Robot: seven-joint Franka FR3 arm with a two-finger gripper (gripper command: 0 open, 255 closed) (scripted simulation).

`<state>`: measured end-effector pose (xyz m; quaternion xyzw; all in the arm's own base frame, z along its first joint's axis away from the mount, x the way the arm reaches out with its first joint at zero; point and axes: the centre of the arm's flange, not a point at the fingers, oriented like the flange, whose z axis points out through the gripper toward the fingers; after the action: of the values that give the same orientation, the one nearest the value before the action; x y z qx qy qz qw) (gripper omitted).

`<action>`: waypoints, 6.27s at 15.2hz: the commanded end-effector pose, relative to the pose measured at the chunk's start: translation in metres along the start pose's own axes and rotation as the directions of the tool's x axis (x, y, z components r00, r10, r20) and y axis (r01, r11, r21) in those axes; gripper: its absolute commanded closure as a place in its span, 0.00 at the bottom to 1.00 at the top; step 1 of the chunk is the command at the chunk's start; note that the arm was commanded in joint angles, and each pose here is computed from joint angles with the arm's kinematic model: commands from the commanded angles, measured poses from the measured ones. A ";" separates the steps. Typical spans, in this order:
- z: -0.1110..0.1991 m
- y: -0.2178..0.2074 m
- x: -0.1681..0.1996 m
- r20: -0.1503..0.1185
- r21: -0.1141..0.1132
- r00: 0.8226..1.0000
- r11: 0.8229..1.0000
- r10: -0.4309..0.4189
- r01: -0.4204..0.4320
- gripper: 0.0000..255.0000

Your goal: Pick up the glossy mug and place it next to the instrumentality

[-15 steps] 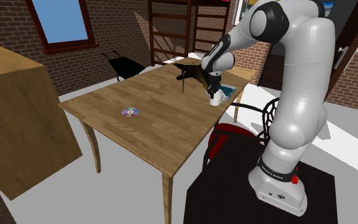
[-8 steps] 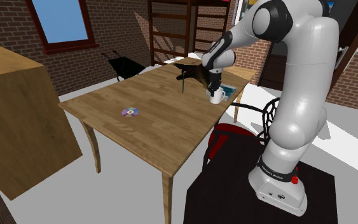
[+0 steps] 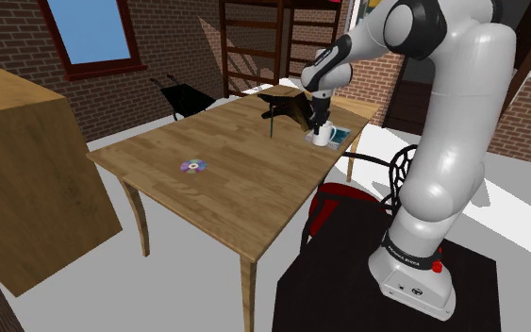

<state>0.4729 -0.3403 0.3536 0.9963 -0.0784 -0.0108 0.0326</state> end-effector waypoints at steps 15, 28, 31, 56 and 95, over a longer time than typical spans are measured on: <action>-0.084 0.005 -0.002 0.000 0.000 1.000 1.000 0.000 0.000 1.00; -0.121 -0.082 0.024 0.000 0.000 1.000 1.000 0.000 0.000 1.00; -0.124 -0.120 0.035 0.000 0.000 1.000 1.000 0.000 0.000 1.00; -0.148 -0.435 0.128 0.000 0.000 1.000 1.000 0.000 0.000 1.00; 0.013 -0.473 0.139 0.000 0.000 1.000 1.000 0.000 0.000 1.00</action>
<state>0.6830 0.1034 0.3068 0.9963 -0.0785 -0.0111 0.0326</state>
